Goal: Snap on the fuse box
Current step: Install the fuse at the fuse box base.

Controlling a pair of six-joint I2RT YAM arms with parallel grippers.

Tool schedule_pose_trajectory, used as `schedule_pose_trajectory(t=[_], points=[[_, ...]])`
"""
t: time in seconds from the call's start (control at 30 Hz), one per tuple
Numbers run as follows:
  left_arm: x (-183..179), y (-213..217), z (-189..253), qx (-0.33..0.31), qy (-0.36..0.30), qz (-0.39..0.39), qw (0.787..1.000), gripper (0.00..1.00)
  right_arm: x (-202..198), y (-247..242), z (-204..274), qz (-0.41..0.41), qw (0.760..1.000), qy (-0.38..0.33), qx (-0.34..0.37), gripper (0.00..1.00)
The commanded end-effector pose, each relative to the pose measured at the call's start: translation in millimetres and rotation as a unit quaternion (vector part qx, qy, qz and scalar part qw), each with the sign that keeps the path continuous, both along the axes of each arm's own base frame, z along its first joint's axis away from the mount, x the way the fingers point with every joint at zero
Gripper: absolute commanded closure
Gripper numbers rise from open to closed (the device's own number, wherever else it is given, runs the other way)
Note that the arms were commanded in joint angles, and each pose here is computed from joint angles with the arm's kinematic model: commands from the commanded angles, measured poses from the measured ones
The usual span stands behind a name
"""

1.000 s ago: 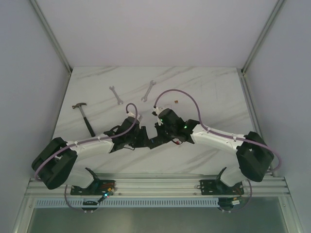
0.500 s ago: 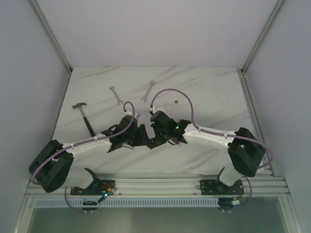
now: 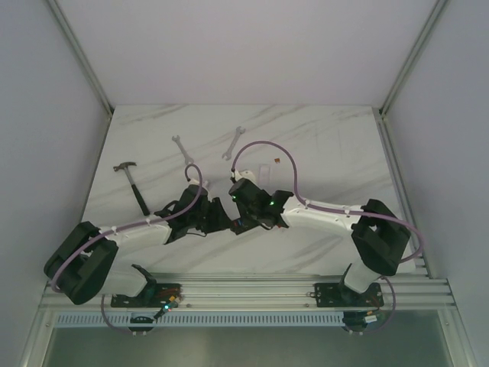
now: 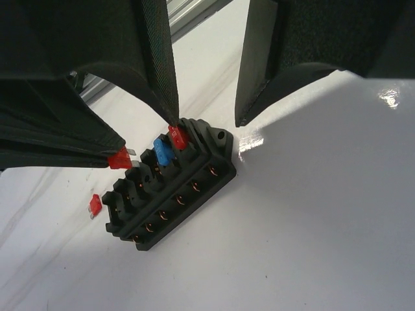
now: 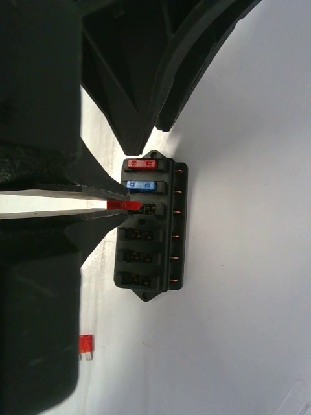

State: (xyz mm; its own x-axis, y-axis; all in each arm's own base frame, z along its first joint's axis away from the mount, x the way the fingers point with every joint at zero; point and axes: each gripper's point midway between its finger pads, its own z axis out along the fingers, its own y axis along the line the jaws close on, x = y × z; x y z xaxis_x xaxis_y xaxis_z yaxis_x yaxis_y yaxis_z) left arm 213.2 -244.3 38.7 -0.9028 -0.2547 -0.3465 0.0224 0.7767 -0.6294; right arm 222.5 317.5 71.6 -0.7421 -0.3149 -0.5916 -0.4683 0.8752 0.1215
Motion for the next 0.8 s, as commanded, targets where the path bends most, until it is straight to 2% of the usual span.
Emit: schedule_pose_trajectory(t=[0.0,0.77], points=[[2.7,-6.0,5.7,-0.029,0.000,0.003,1.000,0.51,8.5,6.5,4.1,-0.015,1.000,-0.017,-0.004,1.00],[-0.7,-4.8,-2.0,-0.026,0.012,0.004,1.000,0.53,8.7,9.1,-12.2,-0.016,0.999,-0.020,-0.020,1.00]])
